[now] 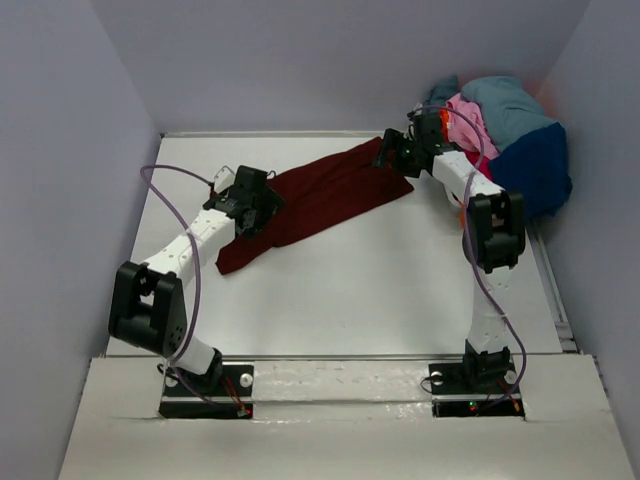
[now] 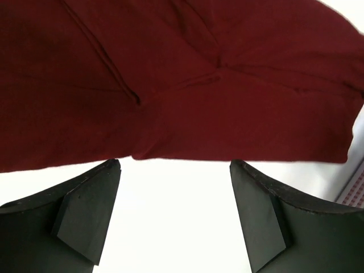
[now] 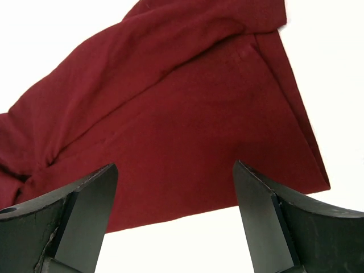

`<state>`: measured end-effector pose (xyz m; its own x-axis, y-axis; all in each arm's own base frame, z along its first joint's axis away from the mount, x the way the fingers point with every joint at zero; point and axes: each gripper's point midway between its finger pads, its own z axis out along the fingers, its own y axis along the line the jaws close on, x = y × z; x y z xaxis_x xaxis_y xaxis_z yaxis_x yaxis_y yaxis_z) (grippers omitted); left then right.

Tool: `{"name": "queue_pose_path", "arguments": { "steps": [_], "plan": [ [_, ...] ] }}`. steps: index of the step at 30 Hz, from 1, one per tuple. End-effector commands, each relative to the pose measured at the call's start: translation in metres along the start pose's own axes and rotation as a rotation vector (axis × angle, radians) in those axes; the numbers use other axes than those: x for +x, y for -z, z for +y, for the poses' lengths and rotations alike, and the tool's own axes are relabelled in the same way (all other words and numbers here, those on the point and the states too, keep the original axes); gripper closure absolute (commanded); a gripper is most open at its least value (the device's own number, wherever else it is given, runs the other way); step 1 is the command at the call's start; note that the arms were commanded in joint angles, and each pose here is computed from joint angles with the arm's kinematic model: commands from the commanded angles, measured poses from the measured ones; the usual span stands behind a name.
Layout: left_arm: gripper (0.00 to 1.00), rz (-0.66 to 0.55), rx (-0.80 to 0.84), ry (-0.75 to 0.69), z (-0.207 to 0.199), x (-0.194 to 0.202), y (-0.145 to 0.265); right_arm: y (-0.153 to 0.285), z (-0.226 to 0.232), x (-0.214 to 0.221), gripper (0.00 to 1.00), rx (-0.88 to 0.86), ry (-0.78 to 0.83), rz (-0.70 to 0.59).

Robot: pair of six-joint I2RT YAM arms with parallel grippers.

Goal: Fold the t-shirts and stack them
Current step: Fold the other side of the tshirt into a rectangle

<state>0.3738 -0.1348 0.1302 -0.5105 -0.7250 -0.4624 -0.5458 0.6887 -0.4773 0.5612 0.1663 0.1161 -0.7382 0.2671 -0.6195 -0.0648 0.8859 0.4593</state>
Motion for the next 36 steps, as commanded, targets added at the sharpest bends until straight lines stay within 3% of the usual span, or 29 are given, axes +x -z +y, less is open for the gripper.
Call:
{"name": "queue_pose_path", "arguments": {
  "steps": [1, 11, 22, 33, 35, 36],
  "plan": [
    [0.12, -0.081, 0.009, 0.133, -0.01, -0.017, -0.01, 0.024, 0.019, -0.031, 0.12, -0.027, 0.057, -0.102],
    [0.14, -0.088, -0.08, 0.14, 0.0, -0.01, -0.048, 0.031, 0.013, -0.036, 0.12, 0.015, 0.088, -0.128],
    [0.41, -0.169, -0.091, 0.152, 0.002, -0.035, -0.064, 0.032, 0.012, -0.034, 0.13, 0.017, 0.082, -0.131],
    [0.43, -0.15, -0.123, 0.136, 0.014, -0.032, -0.079, 0.034, 0.008, -0.032, 0.14, 0.036, 0.082, -0.138],
    [0.49, -0.151, -0.125, 0.136, 0.014, -0.032, -0.08, 0.034, 0.008, -0.031, 0.14, 0.035, 0.081, -0.137],
    [0.59, -0.154, -0.125, 0.142, 0.015, -0.036, -0.08, 0.034, 0.008, -0.032, 0.14, 0.034, 0.082, -0.142]
  ]
}}
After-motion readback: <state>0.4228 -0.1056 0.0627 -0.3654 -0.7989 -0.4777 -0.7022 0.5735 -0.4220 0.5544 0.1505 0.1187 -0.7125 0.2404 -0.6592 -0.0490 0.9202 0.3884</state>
